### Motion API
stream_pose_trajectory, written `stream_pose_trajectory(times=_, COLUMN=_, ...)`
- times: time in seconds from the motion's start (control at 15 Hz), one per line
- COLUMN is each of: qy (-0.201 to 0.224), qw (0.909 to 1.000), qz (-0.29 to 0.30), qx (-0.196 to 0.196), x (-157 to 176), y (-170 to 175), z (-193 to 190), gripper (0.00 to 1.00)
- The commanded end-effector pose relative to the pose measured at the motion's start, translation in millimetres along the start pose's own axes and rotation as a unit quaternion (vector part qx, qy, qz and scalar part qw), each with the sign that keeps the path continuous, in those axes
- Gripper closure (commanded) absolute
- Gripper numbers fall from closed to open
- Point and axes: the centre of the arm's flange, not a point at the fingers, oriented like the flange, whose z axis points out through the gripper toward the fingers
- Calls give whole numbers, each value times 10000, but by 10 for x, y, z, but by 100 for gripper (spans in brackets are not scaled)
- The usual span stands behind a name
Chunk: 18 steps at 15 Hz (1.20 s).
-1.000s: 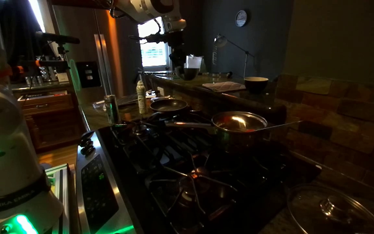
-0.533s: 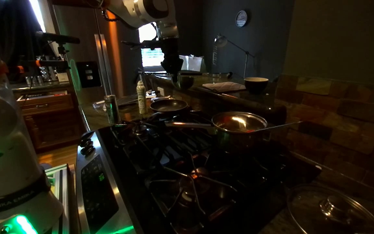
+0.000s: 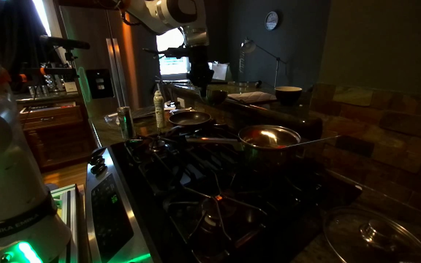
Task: Put the silver bowl on the stove
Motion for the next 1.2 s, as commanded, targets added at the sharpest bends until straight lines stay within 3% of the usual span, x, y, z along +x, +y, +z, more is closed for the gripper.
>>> stream_pose_trajectory(times=0.0, qy=-153, qw=9997, qz=96, qx=139, x=123, y=285, z=298, gripper=99)
stream_pose_trajectory(times=0.47, qy=-90, qw=9994, qz=268, qx=-184, x=-28, y=673, z=970, gripper=99)
stream_pose_trajectory(times=0.8, qy=-102, qw=9884, qz=1518, qx=17, x=246, y=813, z=1037, gripper=99)
stream_pose_trajectory(times=0.87, qy=-118, qw=9942, qz=1051, qx=-170, x=183, y=643, z=1096, gripper=99)
stream_pose_trajectory(times=1.13, qy=-85, qw=9925, qz=1221, qx=-20, x=277, y=601, z=1137, gripper=99)
